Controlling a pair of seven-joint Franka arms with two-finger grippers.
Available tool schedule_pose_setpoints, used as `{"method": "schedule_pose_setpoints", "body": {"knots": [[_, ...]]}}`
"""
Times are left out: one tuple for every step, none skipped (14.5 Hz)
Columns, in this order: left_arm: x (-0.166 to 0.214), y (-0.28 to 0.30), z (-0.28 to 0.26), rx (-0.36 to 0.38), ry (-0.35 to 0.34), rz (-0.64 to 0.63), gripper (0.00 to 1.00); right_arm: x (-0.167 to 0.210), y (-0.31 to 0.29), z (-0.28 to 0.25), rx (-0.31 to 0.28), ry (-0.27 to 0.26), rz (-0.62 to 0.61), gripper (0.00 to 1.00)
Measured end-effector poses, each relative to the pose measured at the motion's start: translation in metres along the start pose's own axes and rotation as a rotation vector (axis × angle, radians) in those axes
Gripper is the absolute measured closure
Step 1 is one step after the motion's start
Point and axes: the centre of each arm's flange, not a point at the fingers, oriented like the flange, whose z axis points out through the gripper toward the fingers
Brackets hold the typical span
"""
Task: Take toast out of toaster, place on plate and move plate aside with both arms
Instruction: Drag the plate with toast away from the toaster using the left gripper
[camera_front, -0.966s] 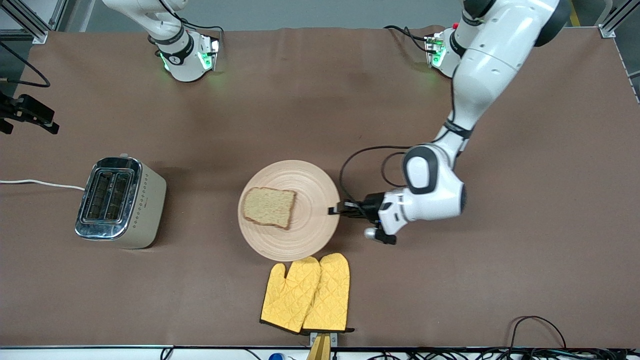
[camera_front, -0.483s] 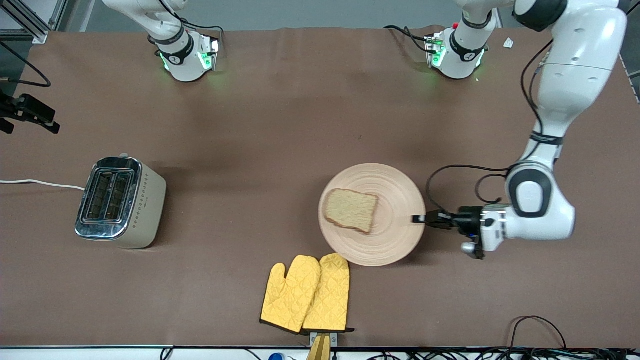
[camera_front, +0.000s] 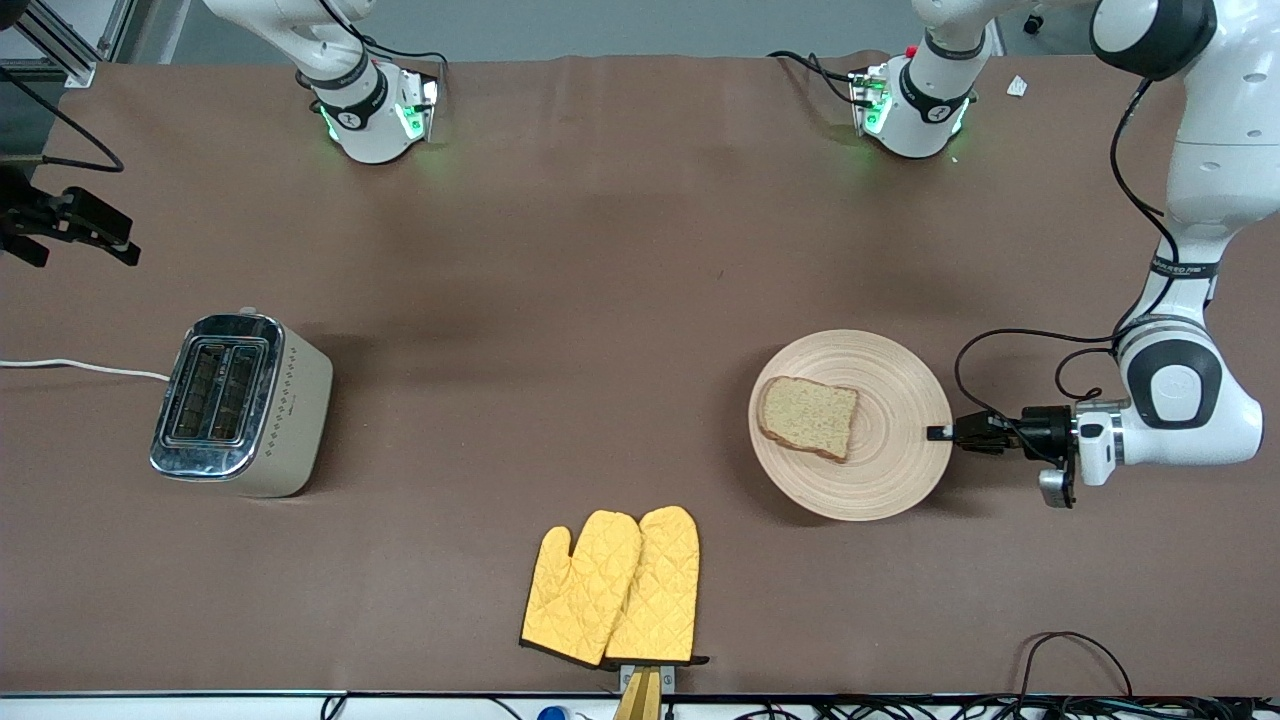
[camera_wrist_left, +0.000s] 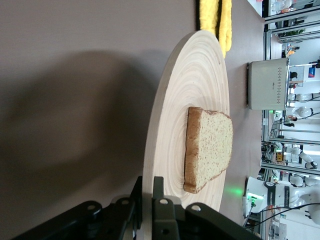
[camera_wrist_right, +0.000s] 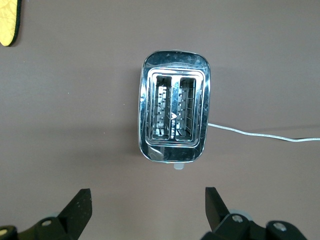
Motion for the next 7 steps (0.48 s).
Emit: {"method": "schedule_pose_setpoints", "body": {"knots": [[-0.007, -0.014, -0.006, -0.001, 0.007, -0.002, 0.90, 0.000, -0.001, 0.000, 0.000, 0.000, 0.000, 0.00], [-0.012, -0.026, -0.012, -0.002, 0.014, -0.011, 0.90, 0.000, -0.001, 0.000, 0.000, 0.000, 0.000, 0.00], [-0.018, -0.036, -0.017, -0.004, 0.022, -0.025, 0.90, 0.000, -0.001, 0.000, 0.000, 0.000, 0.000, 0.00], [-0.023, -0.045, -0.020, -0.008, 0.027, -0.039, 0.90, 0.000, -0.001, 0.000, 0.000, 0.000, 0.000, 0.00], [-0.027, -0.053, -0.020, -0.015, 0.030, -0.052, 0.90, 0.000, -0.001, 0.000, 0.000, 0.000, 0.000, 0.00], [-0.030, -0.059, -0.017, -0.021, 0.029, -0.062, 0.90, 0.000, -0.001, 0.000, 0.000, 0.001, 0.000, 0.00], [-0.032, -0.063, -0.013, -0.027, 0.026, -0.069, 0.91, 0.000, -0.001, -0.001, 0.000, 0.001, 0.000, 0.00]]}}
